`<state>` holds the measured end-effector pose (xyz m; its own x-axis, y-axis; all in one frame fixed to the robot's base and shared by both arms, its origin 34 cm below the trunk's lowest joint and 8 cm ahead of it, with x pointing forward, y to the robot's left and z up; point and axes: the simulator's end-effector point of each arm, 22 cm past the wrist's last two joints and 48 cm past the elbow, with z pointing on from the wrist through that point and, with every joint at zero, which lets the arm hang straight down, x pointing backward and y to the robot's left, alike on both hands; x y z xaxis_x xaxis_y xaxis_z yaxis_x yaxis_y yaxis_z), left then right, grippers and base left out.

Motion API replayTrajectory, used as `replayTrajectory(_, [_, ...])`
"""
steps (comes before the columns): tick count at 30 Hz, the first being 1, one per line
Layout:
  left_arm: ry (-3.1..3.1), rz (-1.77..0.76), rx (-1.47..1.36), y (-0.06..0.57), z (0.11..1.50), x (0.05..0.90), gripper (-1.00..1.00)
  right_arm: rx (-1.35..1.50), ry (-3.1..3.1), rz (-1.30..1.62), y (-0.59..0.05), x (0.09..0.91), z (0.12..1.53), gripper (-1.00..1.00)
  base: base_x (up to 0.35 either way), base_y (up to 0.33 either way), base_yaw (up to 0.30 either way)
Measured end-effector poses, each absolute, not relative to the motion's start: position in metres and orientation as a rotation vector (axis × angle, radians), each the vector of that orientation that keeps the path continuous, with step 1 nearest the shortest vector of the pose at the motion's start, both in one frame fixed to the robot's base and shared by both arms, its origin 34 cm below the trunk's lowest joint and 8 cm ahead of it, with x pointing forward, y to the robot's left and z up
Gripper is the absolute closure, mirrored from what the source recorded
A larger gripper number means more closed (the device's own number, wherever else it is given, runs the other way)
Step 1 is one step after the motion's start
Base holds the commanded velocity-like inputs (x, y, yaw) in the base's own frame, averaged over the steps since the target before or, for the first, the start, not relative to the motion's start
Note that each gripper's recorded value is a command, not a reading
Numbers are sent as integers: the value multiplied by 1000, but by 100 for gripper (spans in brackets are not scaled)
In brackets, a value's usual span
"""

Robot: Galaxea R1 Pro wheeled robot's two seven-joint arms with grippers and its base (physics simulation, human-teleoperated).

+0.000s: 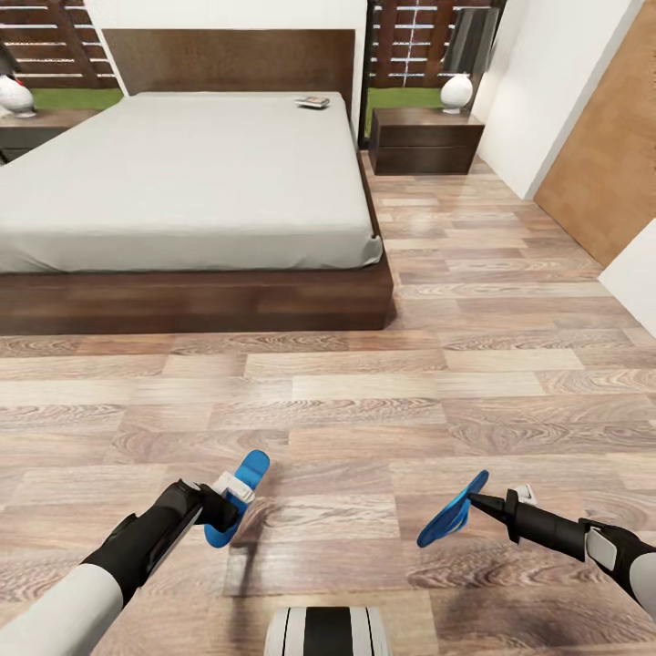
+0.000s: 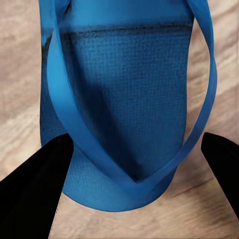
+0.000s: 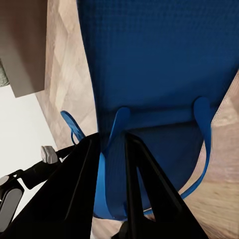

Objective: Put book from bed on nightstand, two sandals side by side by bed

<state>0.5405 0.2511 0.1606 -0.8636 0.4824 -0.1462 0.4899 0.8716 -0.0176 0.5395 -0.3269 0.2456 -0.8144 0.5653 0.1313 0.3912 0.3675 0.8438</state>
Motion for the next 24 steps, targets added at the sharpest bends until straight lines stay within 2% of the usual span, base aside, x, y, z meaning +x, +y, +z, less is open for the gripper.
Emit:
replayTrajectory(19, [2914,-44,726,250,207,557,100,792,2389,1433,-329,557,284,100,0,0,0])
replayTrajectory(24, [2909,-109,731,242,220,558,100,775,2374,1436,-328,561,294,100,0,0,0])
